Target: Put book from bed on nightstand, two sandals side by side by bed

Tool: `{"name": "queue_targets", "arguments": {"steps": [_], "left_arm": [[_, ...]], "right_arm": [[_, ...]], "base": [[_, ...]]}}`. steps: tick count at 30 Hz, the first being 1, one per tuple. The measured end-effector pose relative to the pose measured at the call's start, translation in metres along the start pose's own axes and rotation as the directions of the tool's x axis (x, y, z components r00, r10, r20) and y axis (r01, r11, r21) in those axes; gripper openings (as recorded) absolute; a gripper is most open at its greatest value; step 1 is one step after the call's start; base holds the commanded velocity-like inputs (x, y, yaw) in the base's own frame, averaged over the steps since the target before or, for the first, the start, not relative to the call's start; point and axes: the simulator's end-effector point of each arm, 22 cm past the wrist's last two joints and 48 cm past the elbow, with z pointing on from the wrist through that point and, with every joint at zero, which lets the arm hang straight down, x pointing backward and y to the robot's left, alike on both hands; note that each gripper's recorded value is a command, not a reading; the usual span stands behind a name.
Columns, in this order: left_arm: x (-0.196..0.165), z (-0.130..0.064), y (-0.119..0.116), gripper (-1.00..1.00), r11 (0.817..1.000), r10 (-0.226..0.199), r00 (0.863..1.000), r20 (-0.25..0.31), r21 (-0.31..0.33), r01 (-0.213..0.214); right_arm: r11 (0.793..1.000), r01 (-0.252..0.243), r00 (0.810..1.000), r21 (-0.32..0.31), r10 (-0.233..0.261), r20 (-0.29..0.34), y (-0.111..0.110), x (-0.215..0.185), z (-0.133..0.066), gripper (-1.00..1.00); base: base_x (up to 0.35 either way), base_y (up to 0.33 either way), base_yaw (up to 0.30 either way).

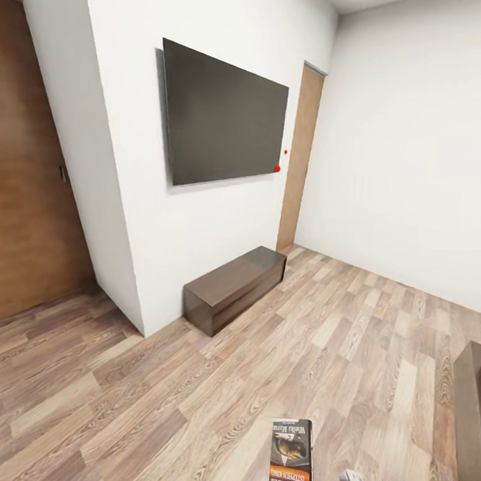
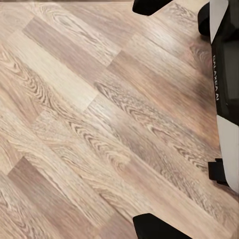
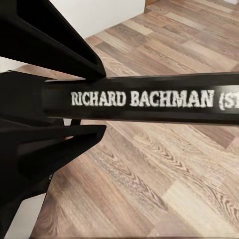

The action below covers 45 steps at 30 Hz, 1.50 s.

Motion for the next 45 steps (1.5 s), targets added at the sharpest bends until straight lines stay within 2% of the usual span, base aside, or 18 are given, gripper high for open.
{"name": "queue_targets", "arguments": {"steps": [16, 27, 45], "left_arm": [[-0.0001, 0.0003, -0.0025, 1.0, 1.0, -0.001, 1.0, 0.002, 0.003, 0.001], [-0.0002, 0.0001, -0.002, 1.0, 1.0, -0.002, 1.0, 0.002, 0.002, 0.002], [-0.0004, 0.0003, -0.0025, 1.0, 1.0, -0.001, 1.0, 0.003, 0.003, 0.001]], "right_arm": [[1.0, 0.001, 1.0, 0.0, -0.001, -0.002, 0.0, 0.0006, 0.0, -1.0], [1.0, 0.0, 1.0, 0.001, 0.0, -0.001, -0.0001, 0.0005, -0.0002, -1.0], [1.0, 0.002, 1.0, 0.002, -0.002, -0.001, -0.0004, 0.0004, 0.0, -1.0]], "base": [[0.009, 0.0, -0.209], [0.245, 0.054, -0.211], [0.01, 0.002, -0.215]]}}
